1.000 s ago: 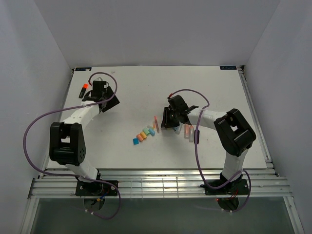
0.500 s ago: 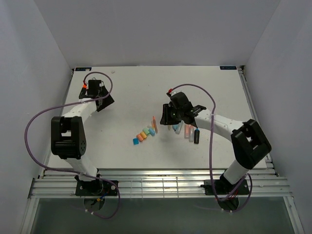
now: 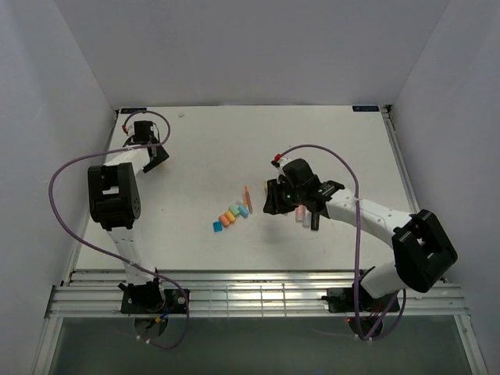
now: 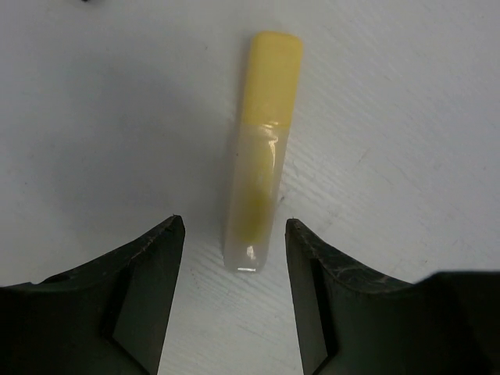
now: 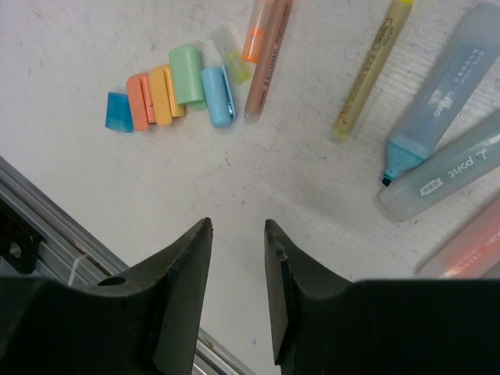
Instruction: Open the pen caps
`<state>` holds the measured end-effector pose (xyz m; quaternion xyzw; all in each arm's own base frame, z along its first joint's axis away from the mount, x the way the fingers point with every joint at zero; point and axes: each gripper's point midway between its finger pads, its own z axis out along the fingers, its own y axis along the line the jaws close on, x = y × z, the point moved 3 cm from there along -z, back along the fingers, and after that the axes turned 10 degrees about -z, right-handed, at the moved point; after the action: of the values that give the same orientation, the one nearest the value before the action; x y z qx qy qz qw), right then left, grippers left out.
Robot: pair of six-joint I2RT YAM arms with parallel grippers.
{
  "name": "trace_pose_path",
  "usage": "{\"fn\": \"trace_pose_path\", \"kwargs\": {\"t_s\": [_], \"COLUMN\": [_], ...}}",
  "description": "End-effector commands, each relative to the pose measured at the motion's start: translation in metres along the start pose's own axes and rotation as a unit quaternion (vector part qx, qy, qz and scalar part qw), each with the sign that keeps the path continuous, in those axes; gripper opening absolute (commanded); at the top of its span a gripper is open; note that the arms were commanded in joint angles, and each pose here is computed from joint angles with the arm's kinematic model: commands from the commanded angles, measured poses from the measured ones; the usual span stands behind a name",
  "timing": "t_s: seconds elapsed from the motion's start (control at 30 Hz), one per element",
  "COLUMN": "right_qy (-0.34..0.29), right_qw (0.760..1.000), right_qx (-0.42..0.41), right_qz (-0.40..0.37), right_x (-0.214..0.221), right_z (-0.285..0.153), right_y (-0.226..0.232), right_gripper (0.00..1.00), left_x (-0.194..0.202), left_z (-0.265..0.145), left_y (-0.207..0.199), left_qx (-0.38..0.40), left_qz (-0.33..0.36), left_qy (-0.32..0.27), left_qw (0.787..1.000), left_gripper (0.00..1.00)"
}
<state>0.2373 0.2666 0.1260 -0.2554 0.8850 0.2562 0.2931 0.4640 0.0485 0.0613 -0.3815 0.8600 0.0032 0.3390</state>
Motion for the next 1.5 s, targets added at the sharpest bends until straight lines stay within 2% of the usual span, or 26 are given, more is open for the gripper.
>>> {"fn": "trace_pose_path", "kwargs": {"t_s": [0.0, 0.17, 0.37, 0.5, 0.6, 0.63, 0.7, 0.73, 0.77, 0.9, 1.0, 1.03, 1.1, 1.13, 1.23, 1.27, 1.3, 1.37, 1.47], "right_qy": [-0.011, -0.010, -0.003, -0.013, -0.018, -0.021, -0.022, -0.027, -0.028, -0.034, -0.051, -0.052, -0.060, -0.064, -0.081, -0.087, -0.087, -0.094, -0.108], "right_qw": [1.000, 0.999, 0.999, 0.999, 0.999, 0.999, 0.999, 0.999, 0.999, 0.999, 0.999, 0.999, 0.998, 0.998, 0.994, 0.993, 0.991, 0.987, 0.983], "right_qx": [-0.016, -0.024, -0.031, -0.032, -0.031, -0.033, -0.032, -0.031, -0.029, -0.006, -0.004, -0.006, -0.009, -0.015, -0.066, -0.081, -0.102, -0.126, -0.145], "right_qz": [-0.022, -0.022, -0.017, -0.017, -0.011, -0.011, -0.006, -0.005, -0.005, -0.001, 0.003, 0.006, 0.012, 0.016, 0.008, 0.007, 0.006, 0.013, 0.023], "right_x": [0.002, 0.010, 0.013, 0.010, 0.011, 0.010, 0.011, 0.010, 0.010, 0.010, 0.006, 0.006, 0.004, 0.005, 0.004, 0.002, 0.002, -0.001, -0.010], "right_z": [-0.009, -0.006, -0.002, -0.006, -0.011, -0.014, -0.016, -0.020, -0.021, -0.033, -0.046, -0.050, -0.060, -0.064, -0.075, -0.076, -0.079, -0.080, -0.077], "right_y": [0.004, 0.004, 0.004, 0.006, 0.006, 0.008, 0.008, 0.008, 0.008, 0.004, 0.006, 0.008, 0.011, 0.014, 0.030, 0.035, 0.041, 0.048, 0.056], "right_gripper": [0.40, 0.40, 0.40, 0.40, 0.40, 0.40, 0.40, 0.40, 0.40, 0.40, 0.40, 0.40, 0.40, 0.40, 0.40, 0.41, 0.42, 0.45, 0.46], "left_x": [-0.029, -0.038, -0.031, -0.027, -0.022, -0.018, -0.017, -0.014, -0.013, -0.025, -0.035, -0.045, -0.033, -0.036, -0.010, -0.014, 0.011, 0.019, 0.052], "left_z": [0.001, 0.018, 0.031, 0.037, 0.040, 0.041, 0.037, 0.034, 0.030, -0.007, -0.053, -0.081, -0.106, -0.137, -0.171, -0.195, -0.206, -0.236, -0.253], "left_y": [-0.014, -0.023, -0.018, -0.020, -0.019, -0.018, -0.019, -0.019, -0.023, -0.040, -0.055, -0.061, -0.065, -0.071, -0.072, -0.071, -0.076, -0.077, -0.075], "left_qx": [0.005, 0.007, -0.006, -0.005, -0.004, -0.003, 0.004, 0.006, 0.019, 0.072, 0.129, 0.152, 0.189, 0.226, 0.268, 0.289, 0.304, 0.335, 0.353], "left_qz": [0.014, 0.030, 0.045, 0.060, 0.063, 0.062, 0.056, 0.052, 0.049, 0.029, 0.019, 0.014, 0.016, 0.007, 0.006, 0.001, 0.014, 0.004, -0.003], "left_qy": [-0.039, -0.044, -0.034, -0.025, -0.013, -0.008, -0.003, 0.001, 0.005, 0.002, 0.002, -0.013, 0.005, 0.001, 0.028, 0.013, 0.035, 0.030, 0.053], "left_qw": [0.999, 0.999, 0.998, 0.998, 0.998, 0.998, 0.998, 0.999, 0.999, 0.997, 0.991, 0.988, 0.982, 0.974, 0.963, 0.957, 0.952, 0.942, 0.934], "left_gripper": [0.65, 0.63, 0.59, 0.48, 0.34, 0.26, 0.22, 0.14, 0.12, 0.08, 0.08, 0.07, 0.07, 0.08, 0.08, 0.09, 0.09, 0.11, 0.10]}}
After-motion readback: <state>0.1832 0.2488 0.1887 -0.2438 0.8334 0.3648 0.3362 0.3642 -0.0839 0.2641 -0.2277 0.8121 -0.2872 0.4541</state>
